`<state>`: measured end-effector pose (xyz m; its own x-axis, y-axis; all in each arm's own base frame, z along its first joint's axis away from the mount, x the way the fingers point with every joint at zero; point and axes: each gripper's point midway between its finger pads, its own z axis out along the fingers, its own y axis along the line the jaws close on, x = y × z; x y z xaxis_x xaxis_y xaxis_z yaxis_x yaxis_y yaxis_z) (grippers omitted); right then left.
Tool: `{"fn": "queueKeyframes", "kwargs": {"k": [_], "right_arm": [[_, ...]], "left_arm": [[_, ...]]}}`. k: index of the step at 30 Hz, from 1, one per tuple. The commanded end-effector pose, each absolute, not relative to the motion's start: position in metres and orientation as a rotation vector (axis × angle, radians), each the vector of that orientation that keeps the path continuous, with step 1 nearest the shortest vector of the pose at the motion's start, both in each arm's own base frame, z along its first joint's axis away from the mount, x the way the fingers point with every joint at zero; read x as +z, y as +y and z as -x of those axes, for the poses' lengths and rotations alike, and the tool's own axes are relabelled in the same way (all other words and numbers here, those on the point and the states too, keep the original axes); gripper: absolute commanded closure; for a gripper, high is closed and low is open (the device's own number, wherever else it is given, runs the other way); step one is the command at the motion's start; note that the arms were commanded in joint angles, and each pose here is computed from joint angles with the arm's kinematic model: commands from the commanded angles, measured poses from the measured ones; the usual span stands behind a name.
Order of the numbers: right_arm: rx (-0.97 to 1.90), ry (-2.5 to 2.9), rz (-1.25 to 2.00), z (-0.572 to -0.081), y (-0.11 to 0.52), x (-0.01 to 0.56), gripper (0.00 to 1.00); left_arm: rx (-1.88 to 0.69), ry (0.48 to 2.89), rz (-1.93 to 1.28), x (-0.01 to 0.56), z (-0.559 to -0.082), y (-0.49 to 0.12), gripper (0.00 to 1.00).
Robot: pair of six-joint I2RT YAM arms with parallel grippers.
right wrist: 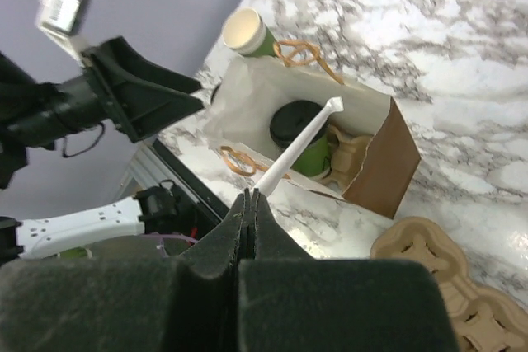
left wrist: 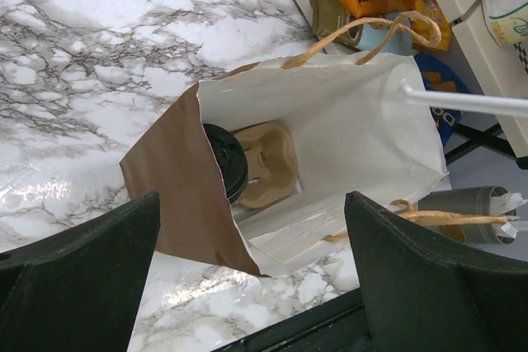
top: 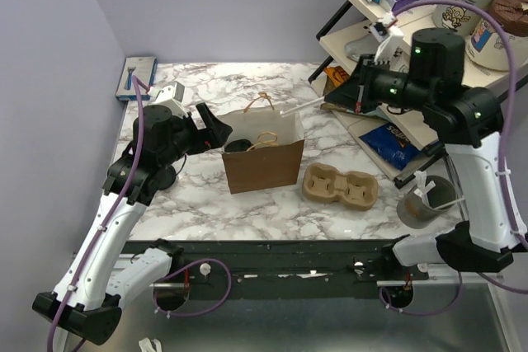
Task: Pack the takeout coffee
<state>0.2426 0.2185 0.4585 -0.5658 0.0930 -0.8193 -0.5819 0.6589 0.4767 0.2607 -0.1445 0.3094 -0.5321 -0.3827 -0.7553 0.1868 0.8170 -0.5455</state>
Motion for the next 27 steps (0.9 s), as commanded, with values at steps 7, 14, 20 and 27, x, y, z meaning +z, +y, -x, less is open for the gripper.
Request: {"fn": "queueKeyframes", "kwargs": {"k": [7,14,20,27], "right_arm": [[0.693,2.280,0.350,-0.264,0.220,0.381,0.99],[0.675,2.409,0.386,-0.284,0.247,0.338,0.83],[0.676,2.397,0.397,-0.289,0.254,0.334,0.36],[0.686,2.267,0.334,-0.287,0.244,0.360,0.00]], "left_arm": [[-0.697,2.015,0.185,0.302,-0.263,-0.138,0.01],[-0.678,2.024,0.196,0.298,-0.262,-0.135,0.01],[-0.654,2.032,0.224,0.296,-0.260,-0.130,0.01],[-0.629,2.022,0.257,0.300,-0.257,-0.122,0.01]]}}
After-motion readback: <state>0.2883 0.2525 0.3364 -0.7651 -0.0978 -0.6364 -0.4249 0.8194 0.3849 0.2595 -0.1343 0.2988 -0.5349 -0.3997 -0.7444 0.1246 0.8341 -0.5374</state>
